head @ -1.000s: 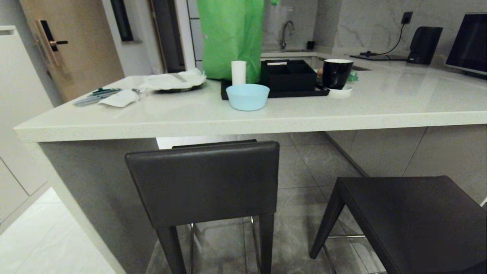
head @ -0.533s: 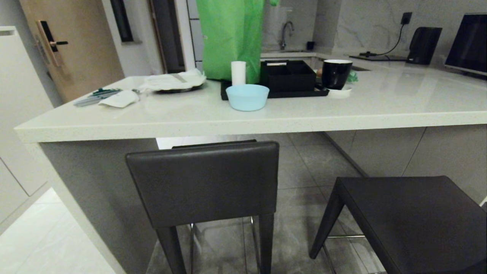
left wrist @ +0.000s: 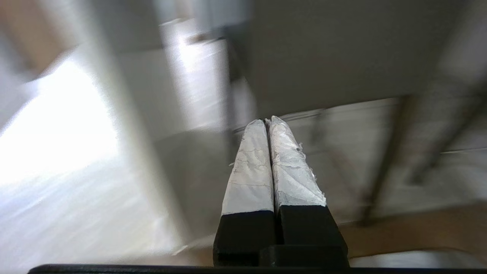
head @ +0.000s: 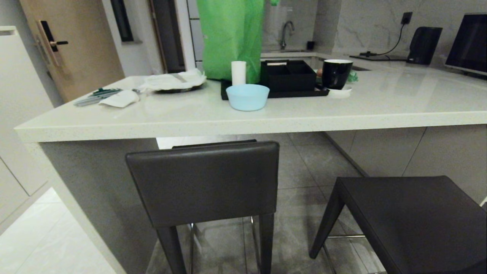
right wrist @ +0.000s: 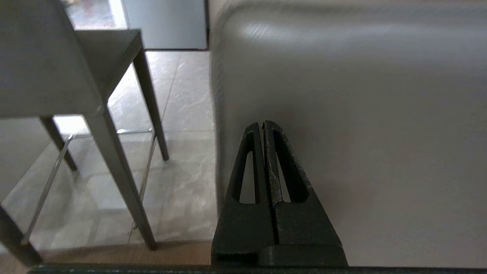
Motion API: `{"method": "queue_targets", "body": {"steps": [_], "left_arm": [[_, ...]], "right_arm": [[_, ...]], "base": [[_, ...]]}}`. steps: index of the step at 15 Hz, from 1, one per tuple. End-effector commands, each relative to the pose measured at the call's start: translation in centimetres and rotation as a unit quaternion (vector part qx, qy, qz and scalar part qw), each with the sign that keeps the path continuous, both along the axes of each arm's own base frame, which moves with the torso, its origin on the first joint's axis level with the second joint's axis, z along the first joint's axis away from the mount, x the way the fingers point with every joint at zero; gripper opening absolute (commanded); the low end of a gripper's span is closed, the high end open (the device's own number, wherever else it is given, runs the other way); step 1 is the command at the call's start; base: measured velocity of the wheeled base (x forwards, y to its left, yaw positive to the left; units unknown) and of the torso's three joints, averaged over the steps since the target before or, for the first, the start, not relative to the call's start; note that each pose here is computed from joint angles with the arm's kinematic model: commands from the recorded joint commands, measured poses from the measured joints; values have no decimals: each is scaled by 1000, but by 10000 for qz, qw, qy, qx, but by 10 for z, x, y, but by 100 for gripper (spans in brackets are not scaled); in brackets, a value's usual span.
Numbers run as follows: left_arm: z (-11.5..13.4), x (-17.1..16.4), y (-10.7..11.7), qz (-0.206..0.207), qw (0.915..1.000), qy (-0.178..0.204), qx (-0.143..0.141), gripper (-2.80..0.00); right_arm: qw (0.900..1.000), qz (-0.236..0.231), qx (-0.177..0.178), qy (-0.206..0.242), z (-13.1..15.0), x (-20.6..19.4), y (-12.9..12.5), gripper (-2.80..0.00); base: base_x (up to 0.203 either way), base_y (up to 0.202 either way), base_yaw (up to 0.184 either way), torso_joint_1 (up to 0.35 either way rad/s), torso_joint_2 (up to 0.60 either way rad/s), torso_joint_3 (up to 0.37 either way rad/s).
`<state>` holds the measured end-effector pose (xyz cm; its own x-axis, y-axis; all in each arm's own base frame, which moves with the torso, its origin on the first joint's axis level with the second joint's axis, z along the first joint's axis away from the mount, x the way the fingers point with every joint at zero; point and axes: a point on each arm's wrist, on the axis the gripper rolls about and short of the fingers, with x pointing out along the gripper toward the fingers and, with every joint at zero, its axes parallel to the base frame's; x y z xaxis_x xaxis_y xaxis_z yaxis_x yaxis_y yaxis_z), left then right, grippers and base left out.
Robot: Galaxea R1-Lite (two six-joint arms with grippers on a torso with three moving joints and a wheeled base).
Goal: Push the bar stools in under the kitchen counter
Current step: Push the gray chair back under the dining table
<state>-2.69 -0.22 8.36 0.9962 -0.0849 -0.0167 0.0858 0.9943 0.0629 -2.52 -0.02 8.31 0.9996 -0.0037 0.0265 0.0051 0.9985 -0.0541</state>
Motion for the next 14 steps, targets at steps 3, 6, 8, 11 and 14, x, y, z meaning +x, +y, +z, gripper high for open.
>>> {"method": "queue_targets", "body": {"steps": [3,6,8,11,14], "left_arm": [[-8,4,2,372,9992,-49,148,-280],[-9,4,2,378,9992,-50,97,-280],[-9,4,2,370,9993,-50,102,-280],[-9,4,2,378,9992,-43,112,-280],[-9,4,2,378,9992,-43,120,-280]], "right_arm": [[9998,56,117,168,-8,2,0,-280],[9998,51,140,148,-8,2,0,-280],[9998,73,88,148,-8,2,0,-280],[9998,58,109,149,-8,2,0,-280],[9997,56,163,148,-8,2,0,-280]], "base": [[0,0,0,0,0,0],[0,0,0,0,0,0],[0,0,0,0,0,0],[-33,0,-1,6,1,1],[-195,0,-3,4,3,4]]}}
